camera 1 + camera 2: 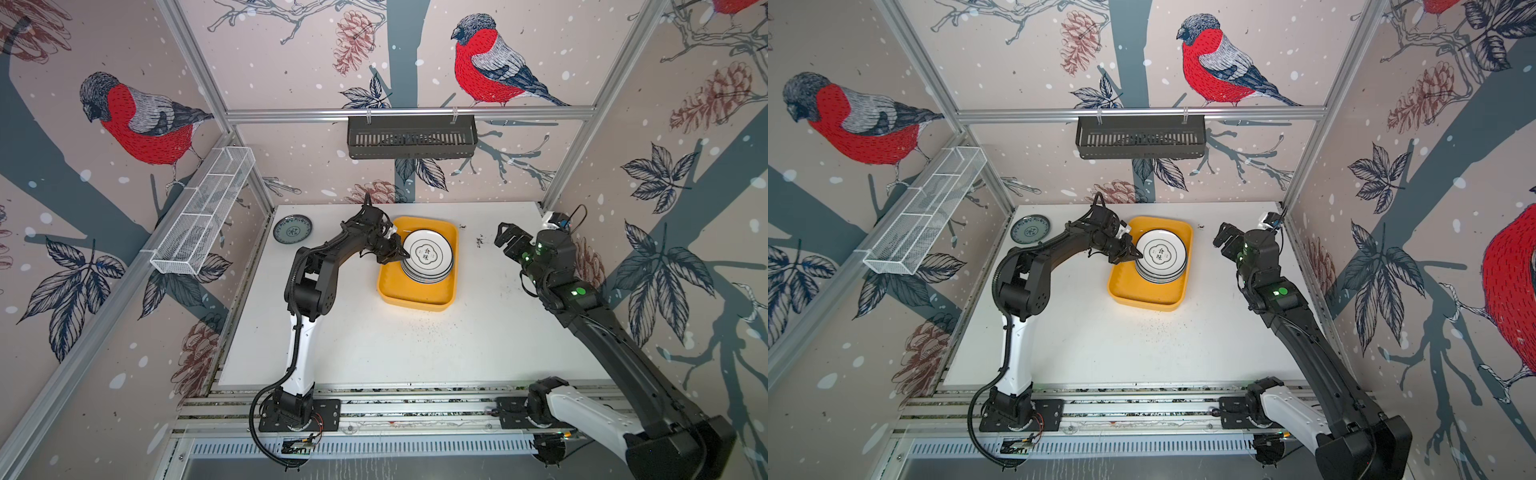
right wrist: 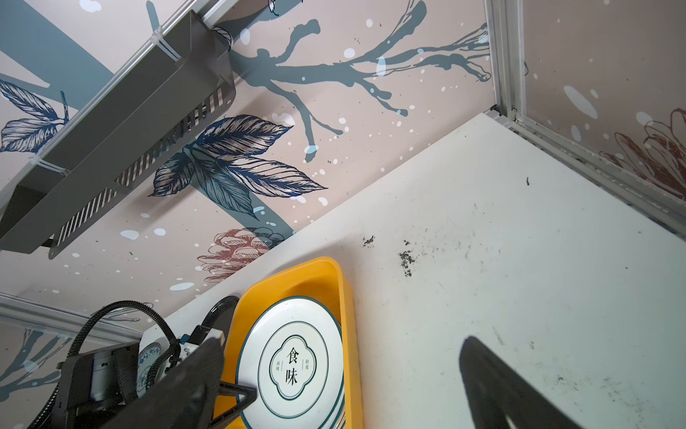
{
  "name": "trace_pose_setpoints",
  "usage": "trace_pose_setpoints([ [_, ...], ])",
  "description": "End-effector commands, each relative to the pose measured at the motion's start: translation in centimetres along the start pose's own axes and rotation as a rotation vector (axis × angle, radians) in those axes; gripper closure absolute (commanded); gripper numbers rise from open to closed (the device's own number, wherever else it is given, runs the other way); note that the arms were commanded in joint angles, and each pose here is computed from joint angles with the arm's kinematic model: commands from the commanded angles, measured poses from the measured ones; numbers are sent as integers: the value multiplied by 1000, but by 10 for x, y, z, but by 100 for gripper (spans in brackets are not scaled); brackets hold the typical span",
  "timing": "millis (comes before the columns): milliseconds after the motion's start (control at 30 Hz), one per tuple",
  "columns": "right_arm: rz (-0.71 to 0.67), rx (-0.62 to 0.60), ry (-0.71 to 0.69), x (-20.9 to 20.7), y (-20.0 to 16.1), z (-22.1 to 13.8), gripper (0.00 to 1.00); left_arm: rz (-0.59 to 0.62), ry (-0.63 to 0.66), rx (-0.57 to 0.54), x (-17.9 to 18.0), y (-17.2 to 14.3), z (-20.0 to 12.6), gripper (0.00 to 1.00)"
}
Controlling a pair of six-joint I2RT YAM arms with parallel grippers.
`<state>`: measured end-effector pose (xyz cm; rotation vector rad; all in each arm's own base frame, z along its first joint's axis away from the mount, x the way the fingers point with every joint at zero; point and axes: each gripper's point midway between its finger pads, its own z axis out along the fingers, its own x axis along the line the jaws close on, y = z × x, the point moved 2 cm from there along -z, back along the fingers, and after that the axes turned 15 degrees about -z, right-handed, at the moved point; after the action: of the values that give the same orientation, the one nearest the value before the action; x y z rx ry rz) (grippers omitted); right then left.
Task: Place the plates into the plastic bin on the countertop
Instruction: Place the plate in the plastic bin.
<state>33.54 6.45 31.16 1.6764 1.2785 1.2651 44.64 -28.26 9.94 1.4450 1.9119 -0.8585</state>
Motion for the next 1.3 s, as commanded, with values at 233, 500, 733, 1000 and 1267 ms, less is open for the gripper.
trace_pose_setpoints([
  [233,-5,-23,42,5,9,8,0,54,58,8,-7,-6,-9,75],
  [500,-4,-27,38,2,12,8,0,119,100,4,-19,-10,-13,48],
  [733,-4,-26,35,0,12,9,0,175,187,13,-18,-13,-12,39],
  [1000,-6,-23,43,1,11,10,0,219,264,34,-13,-19,-7,36],
  [1267,-7,-19,44,1,11,9,0,259,319,16,-17,-19,-4,35],
])
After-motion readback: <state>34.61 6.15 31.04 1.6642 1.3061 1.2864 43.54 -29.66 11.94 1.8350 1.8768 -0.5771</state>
